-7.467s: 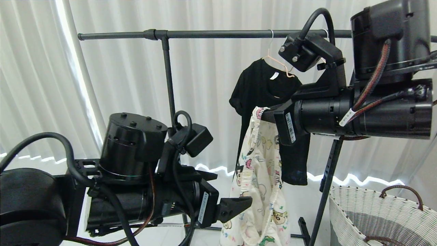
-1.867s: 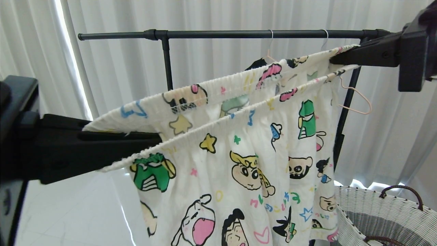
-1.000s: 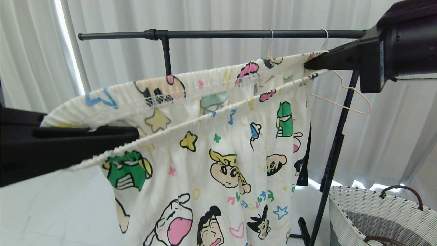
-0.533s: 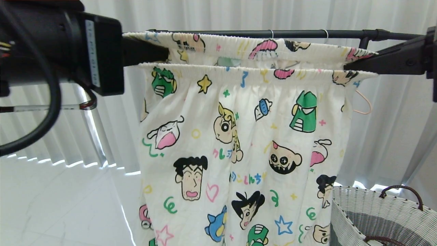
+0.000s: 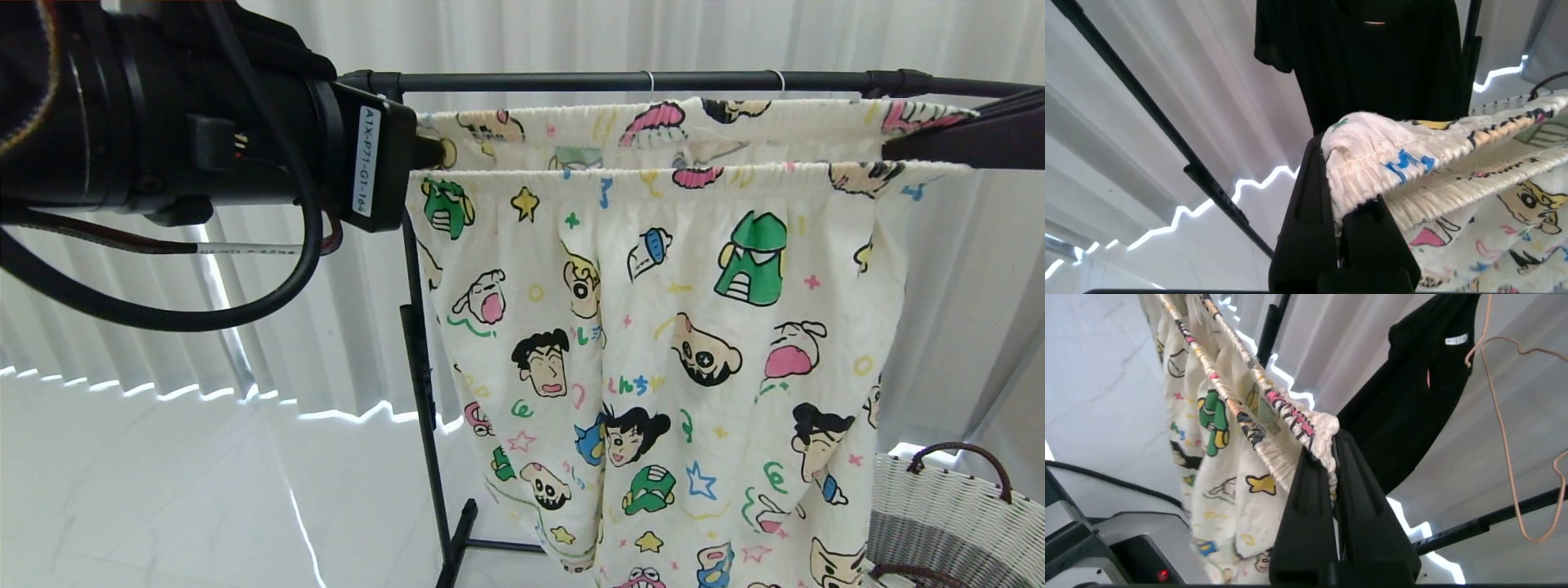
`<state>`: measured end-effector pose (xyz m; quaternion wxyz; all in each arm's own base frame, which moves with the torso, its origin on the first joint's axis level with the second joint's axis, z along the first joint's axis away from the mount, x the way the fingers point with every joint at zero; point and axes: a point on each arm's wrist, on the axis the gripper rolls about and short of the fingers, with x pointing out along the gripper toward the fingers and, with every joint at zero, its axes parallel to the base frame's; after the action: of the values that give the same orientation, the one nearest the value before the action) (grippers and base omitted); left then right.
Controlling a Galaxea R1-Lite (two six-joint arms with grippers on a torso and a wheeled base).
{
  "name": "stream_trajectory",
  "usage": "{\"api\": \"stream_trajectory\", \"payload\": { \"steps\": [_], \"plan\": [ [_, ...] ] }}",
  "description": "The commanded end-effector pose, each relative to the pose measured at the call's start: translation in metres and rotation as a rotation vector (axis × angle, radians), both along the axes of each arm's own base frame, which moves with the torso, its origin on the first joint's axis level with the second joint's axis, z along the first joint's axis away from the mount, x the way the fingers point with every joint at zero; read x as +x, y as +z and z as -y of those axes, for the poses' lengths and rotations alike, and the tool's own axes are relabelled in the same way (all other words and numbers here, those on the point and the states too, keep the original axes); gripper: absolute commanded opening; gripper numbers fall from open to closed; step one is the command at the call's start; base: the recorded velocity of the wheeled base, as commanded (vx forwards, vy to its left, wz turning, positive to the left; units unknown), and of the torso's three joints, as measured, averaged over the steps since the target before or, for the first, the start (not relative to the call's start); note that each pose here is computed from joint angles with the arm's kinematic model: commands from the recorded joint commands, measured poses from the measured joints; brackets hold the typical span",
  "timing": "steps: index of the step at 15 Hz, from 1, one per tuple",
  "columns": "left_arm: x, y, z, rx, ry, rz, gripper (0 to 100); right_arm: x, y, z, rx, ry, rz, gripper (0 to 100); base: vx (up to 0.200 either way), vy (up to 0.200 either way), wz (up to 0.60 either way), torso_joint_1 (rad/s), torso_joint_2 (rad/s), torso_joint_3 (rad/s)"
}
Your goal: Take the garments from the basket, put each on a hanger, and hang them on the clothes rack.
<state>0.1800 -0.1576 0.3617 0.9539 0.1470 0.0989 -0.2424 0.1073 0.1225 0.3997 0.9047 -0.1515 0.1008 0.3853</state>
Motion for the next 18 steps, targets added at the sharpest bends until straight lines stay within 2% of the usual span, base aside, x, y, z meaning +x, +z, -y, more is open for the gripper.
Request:
{"api": "stream_trajectory", "payload": {
  "steps": [1, 3, 4, 8, 10, 11, 12, 13, 15, 16, 18],
  "plan": [
    [0.001, -0.001, 0.001, 0.003, -0.001, -0.002, 0, 0.001, 0.000, 0.000, -0.002, -0.003, -0.001, 0, 0.000, 0.000, 0.00, 0.000, 0.00, 0.000],
    [0.001, -0.001, 0.001, 0.003, -0.001, -0.002, 0, 0.002, -0.002, -0.002, -0.008, -0.001, -0.006, 0, 0.000, 0.000, 0.00, 0.000, 0.00, 0.000],
    [0.001, -0.001, 0.001, 0.003, -0.001, -0.002, 0, 0.002, -0.003, -0.002, -0.011, -0.001, -0.008, 100, 0.000, 0.000, 0.00, 0.000, 0.00, 0.000],
    [0.001, -0.002, 0.001, 0.006, 0.002, -0.004, 0, 0.001, -0.007, -0.001, -0.022, 0.001, -0.016, 100, 0.000, 0.000, 0.00, 0.000, 0.00, 0.000],
    [0.001, -0.002, 0.001, 0.007, 0.004, -0.004, 0, -0.004, -0.010, 0.006, -0.027, -0.011, -0.016, 100, 0.000, 0.000, 0.00, 0.000, 0.00, 0.000],
    [0.001, -0.003, -0.002, 0.009, 0.013, -0.005, 0, -0.006, -0.014, 0.013, -0.041, -0.055, -0.017, 100, 0.000, 0.000, 0.00, 0.000, 0.00, 0.000],
    [-0.001, -0.004, -0.007, 0.019, 0.025, -0.006, 0, -0.006, -0.019, 0.026, -0.083, -0.168, -0.020, 100, 0.000, 0.000, 0.00, 0.000, 0.00, 0.000],
    [-0.004, -0.009, -0.020, 0.065, 0.061, 0.004, 0, -0.008, -0.026, 0.040, -0.167, -0.318, -0.042, 100, 0.000, 0.000, 0.00, 0.000, 0.00, 0.000],
    [-0.012, -0.022, -0.056, 0.193, 0.143, 0.020, 0, -0.014, -0.040, 0.069, -0.348, -0.599, -0.108, 100, 0.000, 0.000, 0.00, 0.000, 0.00, 0.000],
    [-0.017, -0.031, -0.072, 0.220, 0.179, 0.005, 0, -0.016, -0.046, 0.077, -0.376, -0.675, -0.130, 100, 0.000, 0.000, 0.00, 0.000, 0.00, 0.000],
    [-0.025, -0.043, -0.089, 0.235, 0.234, -0.024, 0, -0.019, -0.056, 0.087, -0.375, -0.744, -0.137, 100, 0.000, 0.000, 0.00, 0.000, 0.00, 0.000]
  ]
}}
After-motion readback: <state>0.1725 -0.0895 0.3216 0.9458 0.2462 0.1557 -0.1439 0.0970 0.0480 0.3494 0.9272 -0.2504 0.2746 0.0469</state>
